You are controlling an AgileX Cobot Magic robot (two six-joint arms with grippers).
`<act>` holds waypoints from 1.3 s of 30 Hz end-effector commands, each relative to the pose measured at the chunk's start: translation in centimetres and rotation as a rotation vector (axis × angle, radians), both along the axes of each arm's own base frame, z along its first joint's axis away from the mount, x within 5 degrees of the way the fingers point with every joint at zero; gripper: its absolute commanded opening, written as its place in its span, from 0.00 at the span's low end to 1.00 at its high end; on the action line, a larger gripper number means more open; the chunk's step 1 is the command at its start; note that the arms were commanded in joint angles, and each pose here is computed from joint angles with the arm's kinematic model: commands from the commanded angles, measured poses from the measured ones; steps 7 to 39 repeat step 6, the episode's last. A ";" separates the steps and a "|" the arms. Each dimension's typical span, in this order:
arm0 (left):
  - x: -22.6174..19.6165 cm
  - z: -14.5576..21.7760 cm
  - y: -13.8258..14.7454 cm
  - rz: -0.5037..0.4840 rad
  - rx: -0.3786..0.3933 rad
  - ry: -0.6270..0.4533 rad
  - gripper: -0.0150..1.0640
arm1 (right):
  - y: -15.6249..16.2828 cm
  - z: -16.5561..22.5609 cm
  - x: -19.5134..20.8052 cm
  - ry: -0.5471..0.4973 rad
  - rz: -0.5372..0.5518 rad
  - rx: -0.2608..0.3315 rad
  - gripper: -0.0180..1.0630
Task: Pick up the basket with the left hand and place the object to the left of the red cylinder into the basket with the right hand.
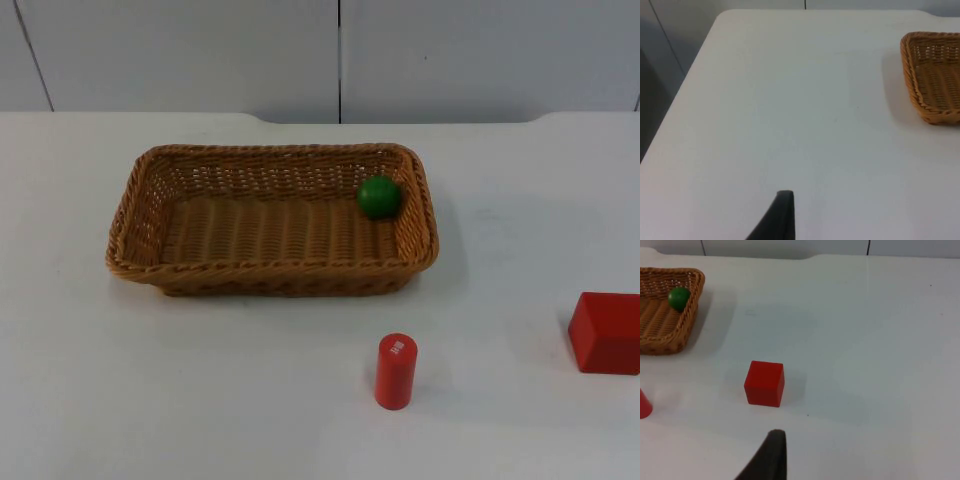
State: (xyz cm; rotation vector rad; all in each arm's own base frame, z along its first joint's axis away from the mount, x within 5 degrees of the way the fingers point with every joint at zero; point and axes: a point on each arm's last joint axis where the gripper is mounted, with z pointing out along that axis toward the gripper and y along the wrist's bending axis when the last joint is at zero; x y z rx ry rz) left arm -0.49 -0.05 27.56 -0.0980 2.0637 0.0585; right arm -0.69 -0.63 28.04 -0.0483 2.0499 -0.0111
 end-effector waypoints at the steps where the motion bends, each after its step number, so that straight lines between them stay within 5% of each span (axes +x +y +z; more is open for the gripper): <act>1: 0.0 -0.1 0.0 0.004 0.000 -0.001 0.99 | 0.0 0.0 0.0 -0.007 -0.004 0.002 0.99; 39: 0.0 -0.1 0.0 -0.048 0.000 -0.001 0.99 | 0.0 0.0 0.0 -0.007 -0.004 0.002 0.99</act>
